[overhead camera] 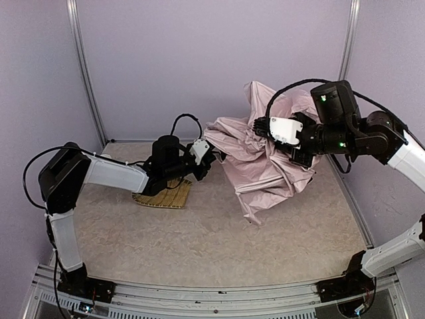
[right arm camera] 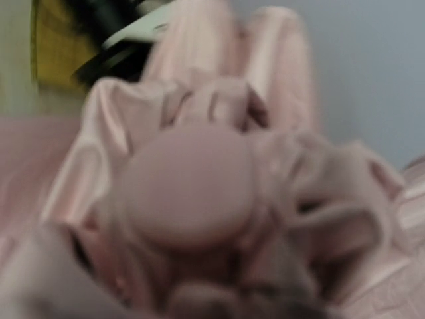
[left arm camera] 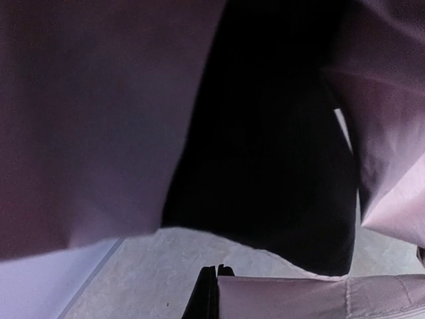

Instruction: Put away the umbrella

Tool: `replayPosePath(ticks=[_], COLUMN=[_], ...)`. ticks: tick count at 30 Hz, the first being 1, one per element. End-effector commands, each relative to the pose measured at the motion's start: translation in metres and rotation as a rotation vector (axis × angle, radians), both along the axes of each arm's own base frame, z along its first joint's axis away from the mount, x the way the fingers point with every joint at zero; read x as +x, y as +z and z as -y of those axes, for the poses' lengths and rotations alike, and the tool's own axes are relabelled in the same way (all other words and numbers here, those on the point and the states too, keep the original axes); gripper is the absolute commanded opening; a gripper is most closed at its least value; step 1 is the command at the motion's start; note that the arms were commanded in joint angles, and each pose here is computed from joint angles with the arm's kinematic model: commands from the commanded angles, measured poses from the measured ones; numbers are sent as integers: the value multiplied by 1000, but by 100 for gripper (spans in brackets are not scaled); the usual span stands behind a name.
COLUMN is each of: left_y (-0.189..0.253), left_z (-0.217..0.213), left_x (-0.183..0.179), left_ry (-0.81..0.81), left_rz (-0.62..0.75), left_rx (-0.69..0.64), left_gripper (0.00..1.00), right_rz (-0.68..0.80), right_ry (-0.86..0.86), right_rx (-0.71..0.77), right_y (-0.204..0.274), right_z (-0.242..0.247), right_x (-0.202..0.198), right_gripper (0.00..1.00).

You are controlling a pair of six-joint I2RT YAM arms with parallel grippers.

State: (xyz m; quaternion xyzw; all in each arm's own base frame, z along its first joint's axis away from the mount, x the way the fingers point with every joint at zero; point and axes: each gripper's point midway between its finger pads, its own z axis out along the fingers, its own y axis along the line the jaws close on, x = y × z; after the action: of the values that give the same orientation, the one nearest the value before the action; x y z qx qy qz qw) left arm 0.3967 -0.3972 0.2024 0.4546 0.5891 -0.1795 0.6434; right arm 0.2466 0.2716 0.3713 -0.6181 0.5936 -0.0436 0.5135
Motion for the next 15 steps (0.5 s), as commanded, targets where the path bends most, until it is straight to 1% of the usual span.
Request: replayPosePath(ticks=[1,5,7,9,10,13,14,15], left_y=[-17,-24,-32,-48,-57,-58,-55,-50], left_z=[20,51,69,79,82,73,67,58], left_x=[23,28,27,29,34,60,68,78], left_ry=[-36,-101,-122,-101,-60,178,245,320], left_rz=[39,57,72,75,82,178,211,234], left_rx=[112,122,137,164,181,185,174,161], left_gripper=[0,0,0,0,0,0,1,5], right_rz=[51,-6,-59,-128,-162,-257,-289,-322], right_ry=[-71,1,19,32,35,28,28,38], right_rx=[-147,-158,-175,-201,-214,-244,-243,-231], right_y=[-6,-18,-36,-64,-78,-119,-128,-134], right_z=[14,-2,-8,-12,-13,-14,-15,-17], right_x=[-4,-23,-28,-32,-35,-42,-45,-50], right_gripper=[1,0,0,0,0,0,0,0])
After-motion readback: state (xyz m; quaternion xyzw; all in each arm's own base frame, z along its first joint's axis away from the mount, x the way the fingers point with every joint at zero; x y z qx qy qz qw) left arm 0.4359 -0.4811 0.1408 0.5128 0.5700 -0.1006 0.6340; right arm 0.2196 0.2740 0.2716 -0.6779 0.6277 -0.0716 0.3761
